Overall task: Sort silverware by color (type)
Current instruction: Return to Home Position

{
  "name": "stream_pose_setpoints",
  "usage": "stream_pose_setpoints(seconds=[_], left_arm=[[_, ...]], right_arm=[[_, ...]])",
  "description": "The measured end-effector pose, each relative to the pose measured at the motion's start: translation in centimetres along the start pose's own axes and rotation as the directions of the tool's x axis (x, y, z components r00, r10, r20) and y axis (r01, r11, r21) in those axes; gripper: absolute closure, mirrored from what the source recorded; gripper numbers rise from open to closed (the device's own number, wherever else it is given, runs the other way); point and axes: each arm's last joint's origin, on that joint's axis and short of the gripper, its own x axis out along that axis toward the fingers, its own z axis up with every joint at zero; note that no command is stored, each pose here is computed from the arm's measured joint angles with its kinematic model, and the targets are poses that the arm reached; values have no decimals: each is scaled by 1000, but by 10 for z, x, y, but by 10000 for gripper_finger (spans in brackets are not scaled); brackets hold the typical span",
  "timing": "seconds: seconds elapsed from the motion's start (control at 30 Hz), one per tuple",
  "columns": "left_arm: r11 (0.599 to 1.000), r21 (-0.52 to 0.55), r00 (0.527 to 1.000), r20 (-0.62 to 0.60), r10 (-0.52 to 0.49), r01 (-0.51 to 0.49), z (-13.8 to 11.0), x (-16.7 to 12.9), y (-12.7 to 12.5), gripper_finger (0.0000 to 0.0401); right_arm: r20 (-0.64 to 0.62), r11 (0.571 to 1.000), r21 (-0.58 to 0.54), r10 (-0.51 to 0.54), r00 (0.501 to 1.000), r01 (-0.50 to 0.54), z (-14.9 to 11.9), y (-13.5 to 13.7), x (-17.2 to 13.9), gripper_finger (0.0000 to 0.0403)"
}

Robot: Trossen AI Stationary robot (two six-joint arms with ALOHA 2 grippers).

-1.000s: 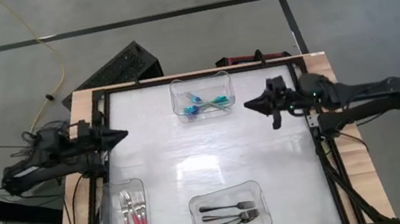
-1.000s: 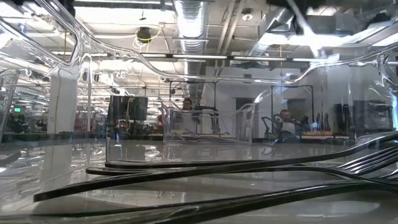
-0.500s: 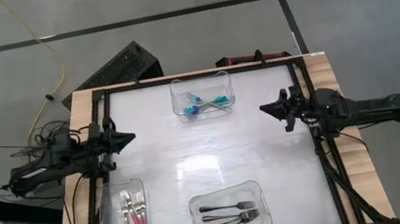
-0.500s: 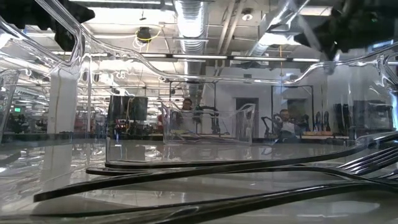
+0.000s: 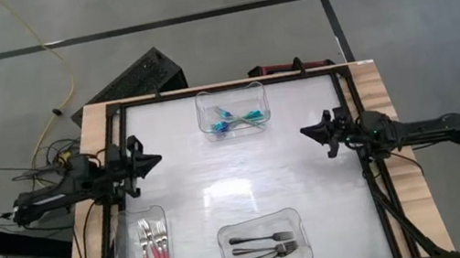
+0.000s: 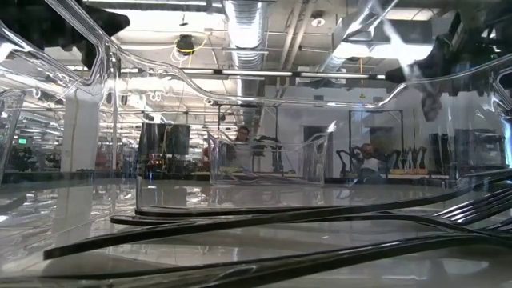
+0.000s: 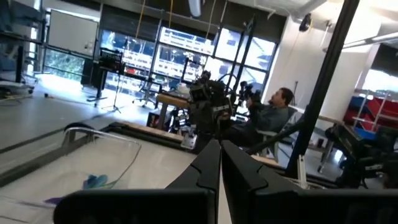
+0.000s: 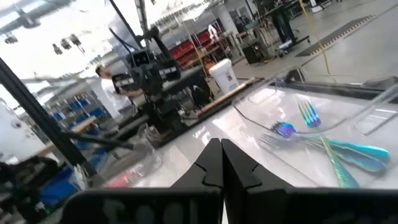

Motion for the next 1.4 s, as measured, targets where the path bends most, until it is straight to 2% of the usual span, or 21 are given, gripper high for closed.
stream_pose_setpoints(seconds=[0.27,0.4,0.57,0.7,0.83,0.93,1.17,1.3,1.4], left_arm=[[1000,-29,999,-52,11,-12,-17,0,9,401],[999,-27,999,-10,-39,39,-23,0,11,401],[1000,0,1000,5,-31,31,-22,0,10,401],[995,75,996,-55,-64,68,-26,-1,10,401],[994,111,983,-184,8,13,-38,-2,18,401],[991,129,967,-247,60,-28,-45,-3,22,401],[947,309,969,-248,-14,93,-43,-3,19,401],[912,395,971,-238,-12,108,-42,-3,18,401],[898,435,974,-224,37,66,-41,-3,19,401]], right_arm=[[-62,999,-26,-22,998,20,-6,-4,-8,387],[-68,998,-59,-25,997,21,-7,-5,-13,387],[-34,994,-107,0,999,-4,-4,-4,-16,387],[-102,983,-169,50,994,-67,-7,-3,-15,387],[-155,960,-260,69,986,-108,-11,-3,-13,377],[-166,955,-279,59,984,-105,-13,-3,-13,362],[-172,954,-282,52,984,-100,-13,-4,-12,354],[-172,954,-282,52,984,-100,-13,-4,-12,353],[-172,954,-282,51,984,-99,-14,-4,-12,353]])
